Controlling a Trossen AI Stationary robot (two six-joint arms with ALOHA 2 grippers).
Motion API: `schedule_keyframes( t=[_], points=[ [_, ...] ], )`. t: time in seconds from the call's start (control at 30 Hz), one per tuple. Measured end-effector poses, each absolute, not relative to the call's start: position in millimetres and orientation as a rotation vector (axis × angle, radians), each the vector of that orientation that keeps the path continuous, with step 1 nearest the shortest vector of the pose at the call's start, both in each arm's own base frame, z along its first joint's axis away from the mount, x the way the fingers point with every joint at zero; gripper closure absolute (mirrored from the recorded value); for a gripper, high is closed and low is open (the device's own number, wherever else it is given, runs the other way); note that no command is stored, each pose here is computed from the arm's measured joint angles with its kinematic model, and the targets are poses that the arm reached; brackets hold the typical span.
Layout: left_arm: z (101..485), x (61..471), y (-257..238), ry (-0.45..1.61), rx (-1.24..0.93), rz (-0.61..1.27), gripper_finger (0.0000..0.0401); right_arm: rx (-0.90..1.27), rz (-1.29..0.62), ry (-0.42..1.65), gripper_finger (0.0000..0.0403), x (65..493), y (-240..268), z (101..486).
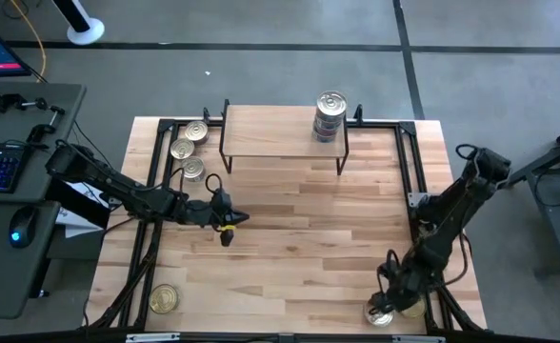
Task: Stack canned seafood by type on shelf
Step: Put the blue tuna can on the shelf
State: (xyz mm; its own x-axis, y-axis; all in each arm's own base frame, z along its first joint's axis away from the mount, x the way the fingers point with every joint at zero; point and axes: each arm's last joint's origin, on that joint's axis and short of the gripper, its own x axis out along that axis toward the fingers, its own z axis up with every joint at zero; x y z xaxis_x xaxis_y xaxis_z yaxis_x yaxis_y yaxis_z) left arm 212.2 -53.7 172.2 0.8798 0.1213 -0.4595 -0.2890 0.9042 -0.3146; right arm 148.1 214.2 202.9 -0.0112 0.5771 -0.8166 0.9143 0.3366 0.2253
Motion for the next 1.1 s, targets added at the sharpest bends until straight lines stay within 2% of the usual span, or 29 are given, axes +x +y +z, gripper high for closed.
schedule_keyframes(
  t=[0.17,0.4,0.53,0.87,1.1],
  points=[
    [172.5,212.8,-55.2,0.466,-0.408,0.156,0.0401,1.387,-0.348,1.644,0.0396,170.4,227.1,187.9],
    [180.0,216.0,-61.0,0.430,-0.492,0.002,0.0401,1.273,-0.405,1.648,0.0402,187.5,227.2,161.1],
    [183.2,216.0,-65.7,0.394,-0.520,-0.004,0.0401,1.199,-0.331,1.567,0.0402,209.6,217.0,159.4],
    [192.8,214.3,-82.4,0.340,-0.455,0.031,0.0401,0.923,-0.345,1.064,0.0403,291.5,122.0,166.1],
    [195.0,214.3,-85.1,0.330,-0.405,0.030,0.0401,0.895,-0.261,0.834,0.0403,353.5,63.1,147.4]
  ],
)
